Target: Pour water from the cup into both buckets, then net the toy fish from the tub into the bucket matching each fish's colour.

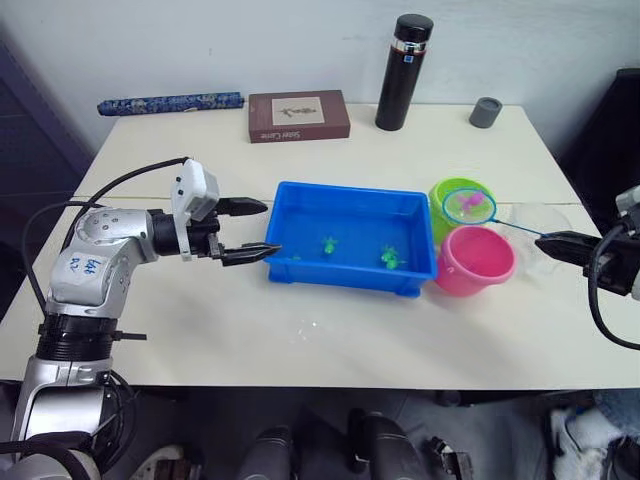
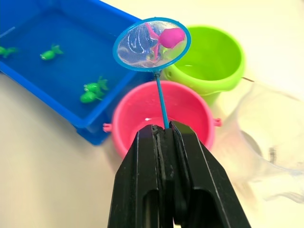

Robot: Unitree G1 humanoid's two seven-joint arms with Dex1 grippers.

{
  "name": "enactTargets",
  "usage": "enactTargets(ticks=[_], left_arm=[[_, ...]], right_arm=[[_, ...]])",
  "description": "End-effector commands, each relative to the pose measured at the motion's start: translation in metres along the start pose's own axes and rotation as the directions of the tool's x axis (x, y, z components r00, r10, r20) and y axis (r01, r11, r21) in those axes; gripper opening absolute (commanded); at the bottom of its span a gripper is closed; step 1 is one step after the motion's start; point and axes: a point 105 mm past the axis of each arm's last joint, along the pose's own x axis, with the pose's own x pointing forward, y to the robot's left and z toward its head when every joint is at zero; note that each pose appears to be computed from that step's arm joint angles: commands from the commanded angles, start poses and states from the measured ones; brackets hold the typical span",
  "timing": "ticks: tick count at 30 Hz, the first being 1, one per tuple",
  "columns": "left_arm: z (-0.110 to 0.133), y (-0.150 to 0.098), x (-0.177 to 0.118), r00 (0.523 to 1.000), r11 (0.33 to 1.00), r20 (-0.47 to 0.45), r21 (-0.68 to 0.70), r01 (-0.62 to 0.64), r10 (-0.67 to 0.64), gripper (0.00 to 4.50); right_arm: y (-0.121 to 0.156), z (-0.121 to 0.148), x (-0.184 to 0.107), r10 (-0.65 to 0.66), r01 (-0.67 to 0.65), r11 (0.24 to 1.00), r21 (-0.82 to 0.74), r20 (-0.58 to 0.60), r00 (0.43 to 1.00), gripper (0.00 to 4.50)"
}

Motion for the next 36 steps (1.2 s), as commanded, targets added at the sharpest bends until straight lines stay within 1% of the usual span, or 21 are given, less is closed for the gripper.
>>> enactTargets(ticks=[1,3,5,6,9,11,15,18,21,22,23,26,27,30,32,36], left_arm=[[0.009,0.003,0.0,1.0,0.999,0.027,0.038,0.012,-0.013,4.43],[0.01,0.003,0.003,0.999,0.999,0.035,0.038,0.035,-0.037,4.43],[0.01,0.003,0.006,0.997,0.997,0.039,0.044,0.065,-0.066,4.43],[0.01,0.003,0.007,0.996,0.996,0.038,0.047,0.074,-0.076,4.43],[0.011,0.001,0.013,0.991,0.99,0.04,0.065,0.122,-0.125,4.43],[0.013,0.001,0.017,0.989,0.987,0.045,0.072,0.14,-0.144,4.43],[0.012,0.003,0.018,0.988,0.987,0.047,0.074,0.144,-0.148,4.43],[0.011,0.003,0.019,0.988,0.986,0.045,0.076,0.146,-0.15,4.43],[0.01,0.003,0.019,0.988,0.986,0.045,0.077,0.146,-0.15,4.43],[0.009,0.003,0.02,0.988,0.986,0.045,0.077,0.146,-0.15,4.43],[0.009,0.003,0.02,0.988,0.986,0.046,0.078,0.146,-0.15,4.43],[0.007,0.002,0.02,0.988,0.987,0.049,0.077,0.144,-0.148,4.43],[0.007,0.001,0.02,0.988,0.987,0.049,0.077,0.143,-0.147,4.43],[0.007,0.001,0.019,0.988,0.987,0.051,0.077,0.14,-0.144,4.43],[0.007,0.001,0.019,0.988,0.987,0.053,0.077,0.138,-0.142,4.43],[0.006,0.001,0.019,0.989,0.988,0.054,0.075,0.136,-0.14,4.43]], right_arm=[[-0.009,0.012,-0.015,-0.097,0.101,0.979,-0.177,0.03,0.995,0.0],[-0.014,0.005,-0.019,-0.167,0.161,0.942,-0.293,0.007,0.986,0.0],[-0.015,-0.002,-0.02,-0.202,0.18,0.892,-0.416,-0.011,0.979,0.0],[-0.014,-0.005,-0.02,-0.208,0.178,0.875,-0.45,-0.016,0.978,0.0],[-0.012,-0.012,-0.018,-0.245,0.203,0.764,-0.612,0.015,0.969,0.0],[-0.009,-0.016,-0.016,-0.255,0.213,0.689,-0.693,0.043,0.966,0.0],[-0.003,-0.026,-0.016,-0.258,0.198,0.582,-0.789,0.052,0.965,0.0],[0.0,-0.034,-0.017,-0.252,0.165,0.473,-0.866,0.047,0.967,0.0],[0.001,-0.041,-0.015,-0.26,0.145,0.293,-0.945,0.067,0.963,0.0],[0.0,-0.042,-0.015,-0.26,0.145,0.257,-0.956,0.076,0.963,0.0],[0.0,-0.043,-0.015,-0.257,0.15,0.242,-0.959,0.086,0.962,0.0],[0.0,-0.045,-0.015,-0.255,0.155,0.121,-0.981,0.12,0.959,0.0],[0.0,-0.046,-0.016,-0.255,0.162,0.095,-0.982,0.133,0.958,0.0],[-0.002,-0.043,-0.018,-0.261,0.202,0.057,-0.978,0.181,0.948,0.0],[-0.004,-0.041,-0.018,-0.263,0.226,0.046,-0.973,0.206,0.942,0.0],[-0.002,-0.033,-0.016,-0.243,0.261,0.079,-0.962,0.236,0.941,0.0]])
